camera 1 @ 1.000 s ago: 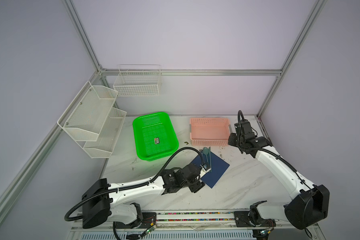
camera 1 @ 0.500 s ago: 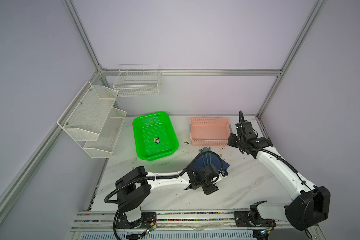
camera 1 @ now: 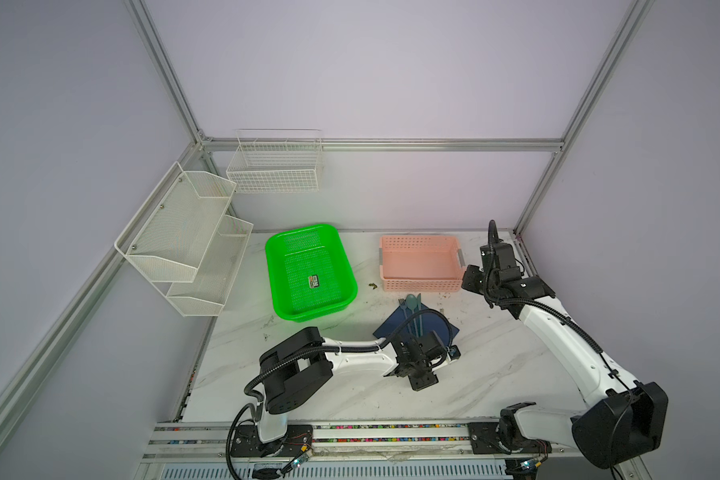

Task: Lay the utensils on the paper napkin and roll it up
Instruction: 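Lower the left gripper onto the napkin corner nearest the robot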

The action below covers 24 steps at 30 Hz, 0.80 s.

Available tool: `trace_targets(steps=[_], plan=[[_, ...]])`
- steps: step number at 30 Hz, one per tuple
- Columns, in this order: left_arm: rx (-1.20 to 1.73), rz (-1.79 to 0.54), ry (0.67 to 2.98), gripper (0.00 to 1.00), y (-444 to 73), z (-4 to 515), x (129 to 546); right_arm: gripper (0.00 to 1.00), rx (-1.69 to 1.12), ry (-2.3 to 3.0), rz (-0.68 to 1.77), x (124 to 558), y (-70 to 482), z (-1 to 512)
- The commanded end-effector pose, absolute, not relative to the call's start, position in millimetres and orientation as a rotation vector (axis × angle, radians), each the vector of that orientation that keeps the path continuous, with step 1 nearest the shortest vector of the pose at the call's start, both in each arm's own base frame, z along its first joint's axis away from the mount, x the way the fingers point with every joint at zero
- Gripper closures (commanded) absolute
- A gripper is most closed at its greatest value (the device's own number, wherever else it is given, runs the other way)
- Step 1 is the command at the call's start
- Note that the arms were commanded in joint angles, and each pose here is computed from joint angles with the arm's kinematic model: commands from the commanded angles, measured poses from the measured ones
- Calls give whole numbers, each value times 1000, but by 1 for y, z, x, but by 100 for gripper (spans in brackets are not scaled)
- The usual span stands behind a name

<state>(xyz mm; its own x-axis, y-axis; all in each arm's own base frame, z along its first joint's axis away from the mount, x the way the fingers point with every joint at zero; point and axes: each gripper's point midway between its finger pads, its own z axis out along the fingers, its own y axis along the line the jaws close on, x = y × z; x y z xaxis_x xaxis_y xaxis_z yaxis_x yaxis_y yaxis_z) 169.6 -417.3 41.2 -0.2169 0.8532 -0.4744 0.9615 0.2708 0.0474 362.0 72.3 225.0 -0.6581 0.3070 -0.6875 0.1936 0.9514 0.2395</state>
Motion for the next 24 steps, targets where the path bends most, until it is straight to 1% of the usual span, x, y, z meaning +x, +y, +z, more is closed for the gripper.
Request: trace_targets(steps=[1,10,14,20,24], plan=[[1640,-374,2052,47,-439,68,180,73,356,2294,201,360,71,226],[1653,-311,2075,50,-431,56,185,73,362,2295,214,359,71,222],[1671,-292,2084,54,-431,50,186,73,360,2295,224,358,72,223],[1708,-264,2087,65,-427,44,185,73,363,2287,243,357,73,225],[1733,-222,2101,67,-420,39,185,73,363,2286,243,356,73,225]])
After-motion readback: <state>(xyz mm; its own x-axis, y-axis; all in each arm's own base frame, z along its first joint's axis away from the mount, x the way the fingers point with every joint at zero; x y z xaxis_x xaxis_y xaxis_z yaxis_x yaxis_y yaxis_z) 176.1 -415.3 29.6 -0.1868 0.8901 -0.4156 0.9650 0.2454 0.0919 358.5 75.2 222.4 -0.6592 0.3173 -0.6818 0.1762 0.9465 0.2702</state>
